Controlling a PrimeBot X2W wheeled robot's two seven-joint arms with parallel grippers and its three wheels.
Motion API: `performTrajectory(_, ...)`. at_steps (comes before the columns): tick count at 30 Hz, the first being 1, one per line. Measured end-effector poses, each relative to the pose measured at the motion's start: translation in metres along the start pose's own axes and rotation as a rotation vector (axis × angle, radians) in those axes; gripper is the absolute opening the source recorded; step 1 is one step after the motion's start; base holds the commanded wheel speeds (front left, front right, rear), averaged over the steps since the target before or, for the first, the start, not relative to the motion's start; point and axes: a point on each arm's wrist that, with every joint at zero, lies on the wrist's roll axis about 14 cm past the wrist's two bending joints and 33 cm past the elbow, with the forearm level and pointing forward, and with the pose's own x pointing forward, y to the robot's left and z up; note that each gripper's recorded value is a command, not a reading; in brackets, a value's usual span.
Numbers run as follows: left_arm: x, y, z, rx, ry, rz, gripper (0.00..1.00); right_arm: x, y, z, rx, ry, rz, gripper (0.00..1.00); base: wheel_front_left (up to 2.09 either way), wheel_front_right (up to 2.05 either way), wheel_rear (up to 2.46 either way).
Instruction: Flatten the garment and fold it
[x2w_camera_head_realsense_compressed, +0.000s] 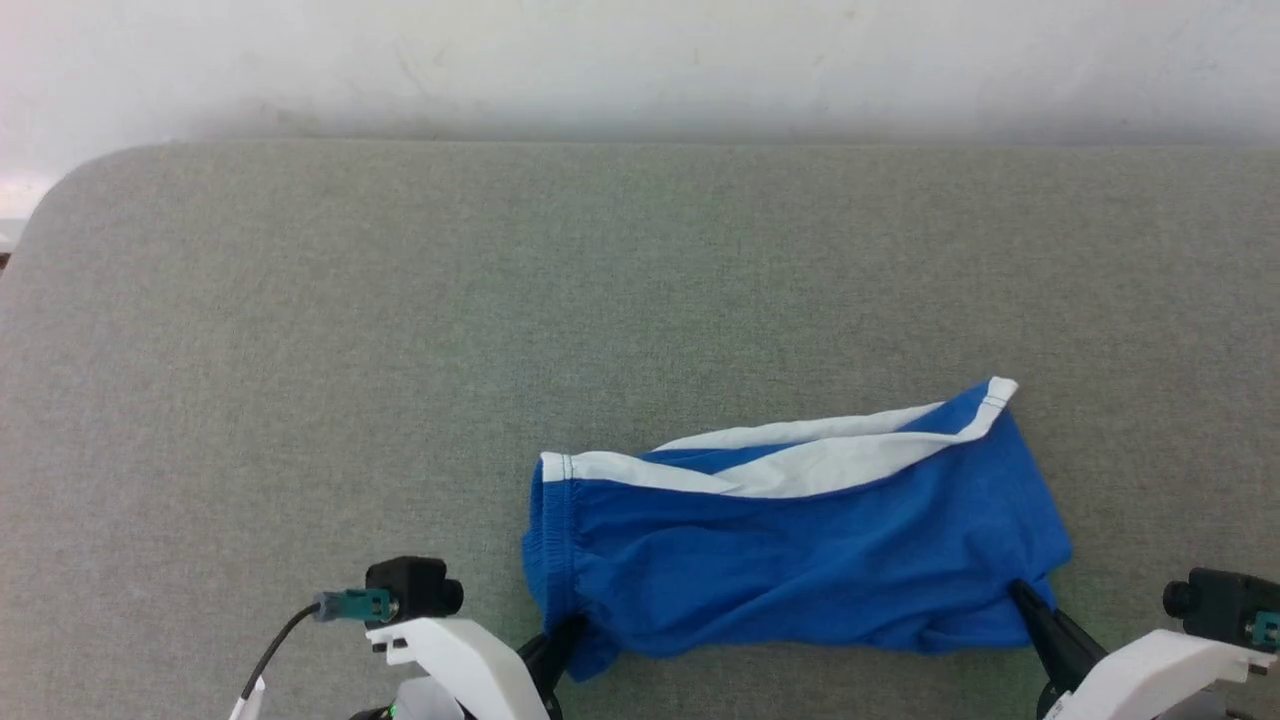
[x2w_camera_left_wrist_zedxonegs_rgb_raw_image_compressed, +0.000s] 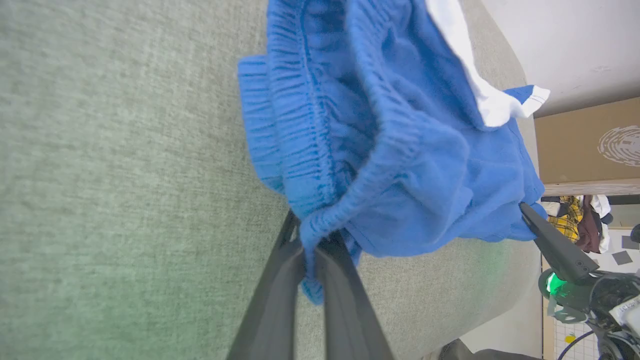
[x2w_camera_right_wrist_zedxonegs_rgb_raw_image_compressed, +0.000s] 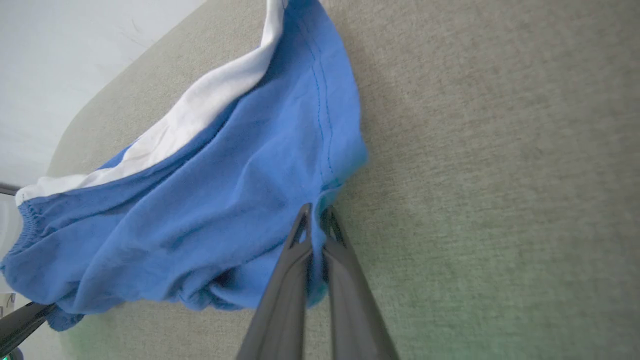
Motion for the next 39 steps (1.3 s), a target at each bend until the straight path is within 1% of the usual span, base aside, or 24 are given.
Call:
performTrajectory(3,-0.002,-0.003,0.003,0.007,-0.022,-0.005,0.0,-0.004,0.0,-0.001,0.008,-0.017,0.001,0.0,0.0,0.0,0.0)
performTrajectory(5,-0.003,-0.004,0.007,0.005,-0.045,-0.005,0.89,-0.005,0.0,-0.001,0.008,-0.026,0.002,0.0,0.0,0.0,0.0)
performTrajectory(6,-0.004,-0.005,0.008,0.006,-0.053,-0.007,1.0,-0.005,0.001,0.0,0.007,-0.028,0.004,0.0,0.0,0.0,0.0)
performTrajectory(7,-0.004,-0.005,0.01,0.004,-0.067,-0.008,1.0,-0.005,0.002,0.0,0.006,-0.031,0.007,0.0,0.0,0.0,0.0)
performTrajectory(8,-0.005,-0.006,0.013,0.0,-0.081,-0.007,1.0,-0.006,0.003,0.001,0.005,-0.036,0.009,0.04,0.0,0.0,0.0)
performTrajectory(10,-0.007,-0.006,0.017,-0.006,-0.105,-0.005,1.0,-0.006,0.006,0.001,-0.002,-0.036,0.017,0.42,0.0,0.0,0.0)
performTrajectory(11,-0.009,-0.006,0.02,-0.006,-0.121,-0.007,1.0,-0.006,0.008,0.0,-0.006,-0.036,0.022,0.9,0.0,0.0,0.0)
performTrajectory(12,-0.011,-0.007,0.025,-0.008,-0.149,-0.01,1.0,-0.006,0.01,-0.001,-0.014,-0.031,0.027,1.0,0.0,0.0,0.0)
performTrajectory(15,-0.023,-0.007,0.047,-0.02,-0.264,-0.012,1.0,-0.008,0.015,-0.005,-0.032,-0.015,0.039,1.0,0.0,0.0,0.0)
performTrajectory(17,-0.035,-0.001,0.068,-0.026,-0.378,0.011,1.0,-0.011,0.016,-0.006,-0.044,-0.012,0.039,1.0,0.0,0.0,0.0)
performTrajectory(20,-0.059,0.006,0.103,0.028,-0.58,0.05,1.0,-0.018,0.009,0.005,-0.094,-0.049,0.008,1.0,0.0,0.0,0.0)
performTrajectory(24,-0.082,0.014,0.129,0.16,-0.784,0.113,1.0,-0.029,-0.008,0.044,-0.236,-0.181,-0.085,1.0,0.0,0.0,0.0)
performTrajectory(26,-0.089,0.018,0.134,0.259,-0.845,0.148,1.0,-0.032,-0.01,0.057,-0.285,-0.22,-0.109,1.0,0.0,0.0,0.0)
performTrajectory(28,-0.091,0.021,0.136,0.303,-0.885,0.172,1.0,-0.031,-0.008,0.063,-0.304,-0.231,-0.112,1.0,0.0,0.0,0.0)
performTrajectory(30,-0.088,0.022,0.133,0.324,-0.889,0.184,1.0,-0.027,-0.004,0.062,-0.322,-0.214,-0.107,1.0,0.0,0.0,0.0)
performTrajectory(34,-0.076,0.029,0.122,0.316,-0.849,0.2,1.0,-0.009,0.004,0.051,-0.337,-0.143,-0.085,1.0,0.0,0.0,0.0)
performTrajectory(39,-0.069,0.035,0.122,0.313,-0.837,0.209,1.0,0.016,-0.002,0.031,-0.336,-0.011,-0.096,1.0,0.0,0.0,0.0)
